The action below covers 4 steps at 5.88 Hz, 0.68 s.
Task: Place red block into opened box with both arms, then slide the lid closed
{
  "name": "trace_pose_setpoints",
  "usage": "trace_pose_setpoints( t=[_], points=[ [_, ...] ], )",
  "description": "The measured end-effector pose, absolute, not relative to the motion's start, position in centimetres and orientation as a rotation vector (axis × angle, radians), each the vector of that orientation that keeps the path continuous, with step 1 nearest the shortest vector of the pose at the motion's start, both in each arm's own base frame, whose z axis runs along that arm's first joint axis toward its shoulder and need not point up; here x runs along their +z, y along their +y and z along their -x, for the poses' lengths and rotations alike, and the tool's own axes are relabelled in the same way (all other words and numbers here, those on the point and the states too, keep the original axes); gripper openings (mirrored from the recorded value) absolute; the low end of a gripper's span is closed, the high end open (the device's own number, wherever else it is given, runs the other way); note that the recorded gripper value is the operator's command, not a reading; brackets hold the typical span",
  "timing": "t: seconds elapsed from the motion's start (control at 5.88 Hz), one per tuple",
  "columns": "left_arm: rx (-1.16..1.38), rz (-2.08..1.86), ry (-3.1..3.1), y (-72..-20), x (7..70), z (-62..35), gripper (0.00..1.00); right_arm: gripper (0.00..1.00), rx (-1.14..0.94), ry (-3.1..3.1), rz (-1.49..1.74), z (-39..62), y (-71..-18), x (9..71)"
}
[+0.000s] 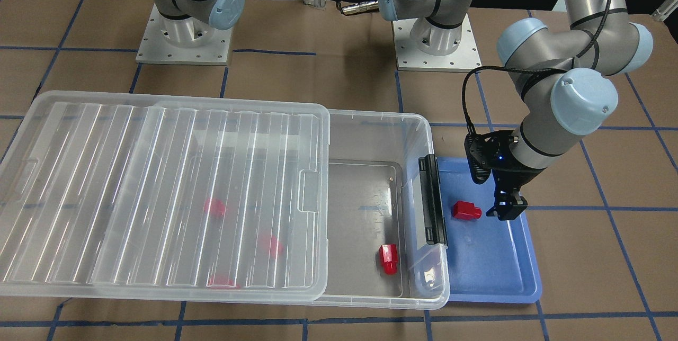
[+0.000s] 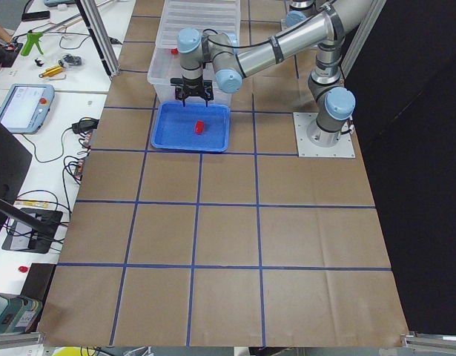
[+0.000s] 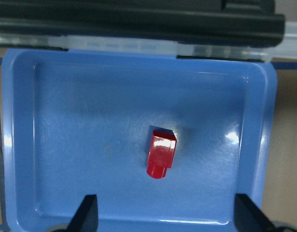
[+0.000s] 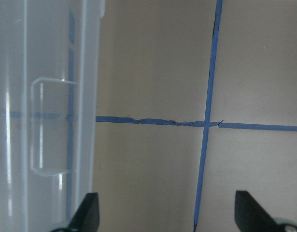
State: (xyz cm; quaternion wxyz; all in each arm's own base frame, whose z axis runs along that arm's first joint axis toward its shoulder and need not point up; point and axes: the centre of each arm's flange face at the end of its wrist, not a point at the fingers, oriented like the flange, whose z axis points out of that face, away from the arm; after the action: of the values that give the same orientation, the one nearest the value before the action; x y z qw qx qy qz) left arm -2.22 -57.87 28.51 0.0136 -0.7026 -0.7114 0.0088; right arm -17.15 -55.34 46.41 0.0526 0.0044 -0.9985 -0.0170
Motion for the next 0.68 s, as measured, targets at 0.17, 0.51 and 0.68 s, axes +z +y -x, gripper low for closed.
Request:
trace_pose_setpoints(
  t=[0.17, 0.51, 0.68],
  points=[
    [0.032, 2.193, -2.173, -58.4, 26.0, 2.2, 0.98, 1.0, -0.104, -3.056, 0.091, 13.3, -55.8, 49.4],
    [0.0, 2.19, -2.128, -58.7, 21.6, 2.0, 0.98, 1.0, -0.122, -3.065, 0.22, 2.7, -55.8, 53.5],
    [-0.028, 2.169, -2.113, -58.4, 19.7, 1.9, 0.9, 1.0, -0.105, -3.082, 0.199, -3.7, -55.1, 54.3]
  ],
)
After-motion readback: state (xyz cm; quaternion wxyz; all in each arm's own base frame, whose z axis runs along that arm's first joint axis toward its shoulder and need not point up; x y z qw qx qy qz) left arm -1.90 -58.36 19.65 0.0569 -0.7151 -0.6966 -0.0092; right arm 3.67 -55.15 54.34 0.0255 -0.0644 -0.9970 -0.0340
